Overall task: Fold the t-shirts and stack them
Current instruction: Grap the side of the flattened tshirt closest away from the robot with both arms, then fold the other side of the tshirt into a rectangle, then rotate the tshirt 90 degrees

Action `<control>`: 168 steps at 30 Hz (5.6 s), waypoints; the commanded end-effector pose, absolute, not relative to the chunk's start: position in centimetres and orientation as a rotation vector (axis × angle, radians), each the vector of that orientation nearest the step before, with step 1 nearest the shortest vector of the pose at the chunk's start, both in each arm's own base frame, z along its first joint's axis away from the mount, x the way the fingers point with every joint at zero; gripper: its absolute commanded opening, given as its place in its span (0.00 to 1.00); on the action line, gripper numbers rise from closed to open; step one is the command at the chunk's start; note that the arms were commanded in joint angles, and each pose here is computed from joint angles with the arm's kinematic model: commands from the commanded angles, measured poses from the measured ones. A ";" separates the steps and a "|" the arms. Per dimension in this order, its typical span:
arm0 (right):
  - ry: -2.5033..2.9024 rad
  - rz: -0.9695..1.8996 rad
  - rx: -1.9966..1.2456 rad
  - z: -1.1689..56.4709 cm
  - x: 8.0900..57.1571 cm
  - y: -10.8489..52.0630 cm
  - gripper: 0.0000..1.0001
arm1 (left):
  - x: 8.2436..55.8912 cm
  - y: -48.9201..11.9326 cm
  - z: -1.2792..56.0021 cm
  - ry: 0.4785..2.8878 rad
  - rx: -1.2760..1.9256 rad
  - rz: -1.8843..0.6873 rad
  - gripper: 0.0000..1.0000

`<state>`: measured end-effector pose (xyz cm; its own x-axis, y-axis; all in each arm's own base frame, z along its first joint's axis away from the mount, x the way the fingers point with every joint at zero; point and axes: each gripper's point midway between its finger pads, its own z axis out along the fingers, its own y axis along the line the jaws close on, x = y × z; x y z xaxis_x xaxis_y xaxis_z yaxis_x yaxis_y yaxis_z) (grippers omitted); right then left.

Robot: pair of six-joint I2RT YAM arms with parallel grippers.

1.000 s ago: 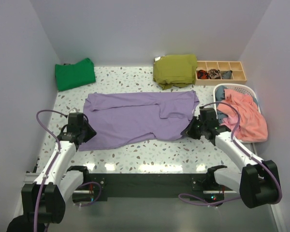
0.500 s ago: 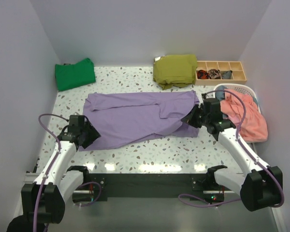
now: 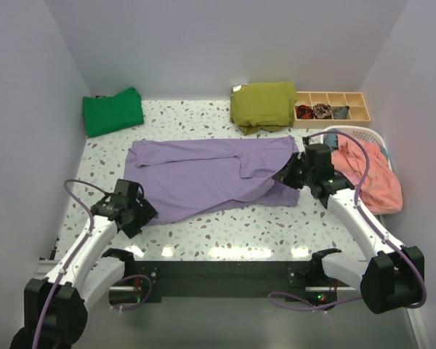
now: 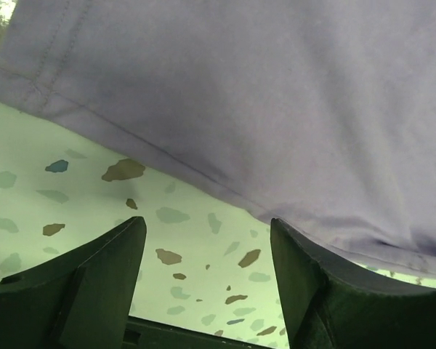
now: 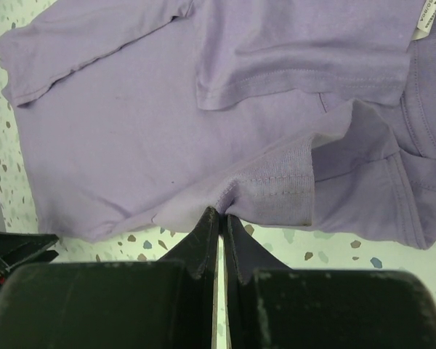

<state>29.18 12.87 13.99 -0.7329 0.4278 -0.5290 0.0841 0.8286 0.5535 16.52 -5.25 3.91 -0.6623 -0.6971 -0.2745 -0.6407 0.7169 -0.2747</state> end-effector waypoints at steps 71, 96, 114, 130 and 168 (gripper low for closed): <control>2.388 0.327 0.366 13.0 43.0 11.7 0.00 | 40.5 -0.2 4.9 2.401 -0.620 0.236 0.00; 2.462 0.611 0.288 9.2 38.8 16.0 0.40 | 40.8 -2.3 10.8 2.241 -0.560 -0.020 0.80; 2.479 0.721 0.220 5.2 41.1 19.9 0.38 | 40.6 -2.2 10.6 2.242 -0.558 -0.013 0.80; 2.403 0.858 0.113 8.0 47.2 24.0 0.38 | 41.3 -2.9 10.8 2.231 -0.552 -0.059 0.80; 2.773 0.179 0.119 -1.0 43.2 16.7 0.41 | 33.4 -9.6 -0.8 2.594 -0.536 -0.358 0.90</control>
